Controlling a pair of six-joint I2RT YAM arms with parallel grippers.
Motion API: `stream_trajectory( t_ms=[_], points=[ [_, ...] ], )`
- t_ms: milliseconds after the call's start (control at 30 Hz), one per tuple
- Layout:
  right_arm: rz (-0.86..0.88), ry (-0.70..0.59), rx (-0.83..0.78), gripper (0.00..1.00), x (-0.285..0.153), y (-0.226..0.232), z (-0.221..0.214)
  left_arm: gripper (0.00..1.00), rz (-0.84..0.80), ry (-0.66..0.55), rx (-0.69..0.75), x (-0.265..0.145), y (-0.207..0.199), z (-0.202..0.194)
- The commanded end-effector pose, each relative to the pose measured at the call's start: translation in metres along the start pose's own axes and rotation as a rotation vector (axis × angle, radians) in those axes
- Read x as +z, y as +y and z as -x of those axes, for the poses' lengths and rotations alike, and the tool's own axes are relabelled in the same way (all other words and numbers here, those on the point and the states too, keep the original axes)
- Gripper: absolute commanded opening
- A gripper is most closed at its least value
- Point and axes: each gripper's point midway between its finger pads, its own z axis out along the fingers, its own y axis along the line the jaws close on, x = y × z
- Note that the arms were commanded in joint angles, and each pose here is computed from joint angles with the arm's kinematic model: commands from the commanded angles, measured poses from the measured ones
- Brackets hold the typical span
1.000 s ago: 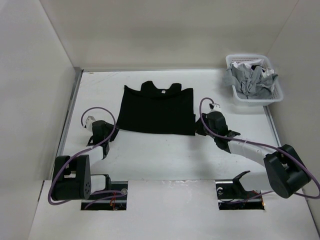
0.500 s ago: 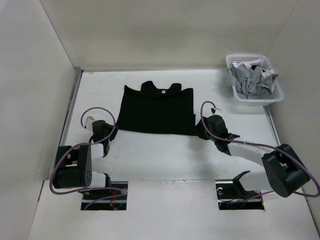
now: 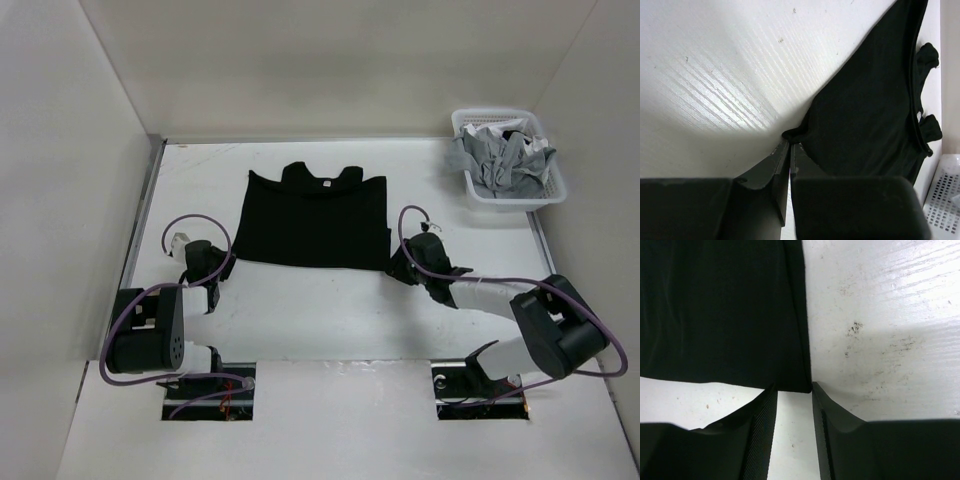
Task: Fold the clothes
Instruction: Fold the tank top
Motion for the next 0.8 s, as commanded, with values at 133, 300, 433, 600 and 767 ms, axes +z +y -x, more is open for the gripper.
stream_trajectory(
  t_ms=[133, 300, 433, 600, 767],
  points=[
    [0.001, 0.034, 0.036, 0.24, 0.008, 0.006, -0.002, 0.00, -0.055, -0.043, -0.005, -0.002, -0.015, 0.011],
    [0.002, -0.016, 0.051, 0.07, 0.008, 0.008, 0.011, 0.00, -0.079, -0.058, -0.010, -0.005, -0.023, 0.016],
    [0.032, -0.129, 0.026, 0.01, -0.007, 0.022, 0.038, 0.00, -0.148, -0.083, -0.015, -0.017, -0.045, 0.026],
    [0.125, -0.284, -0.062, 0.00, -0.074, 0.062, 0.078, 0.00, -0.307, -0.150, -0.023, -0.075, -0.101, 0.058],
    [0.233, -0.431, -0.124, 0.00, -0.182, 0.101, 0.116, 0.00, -0.490, -0.294, 0.039, -0.185, -0.166, 0.105]
  ],
)
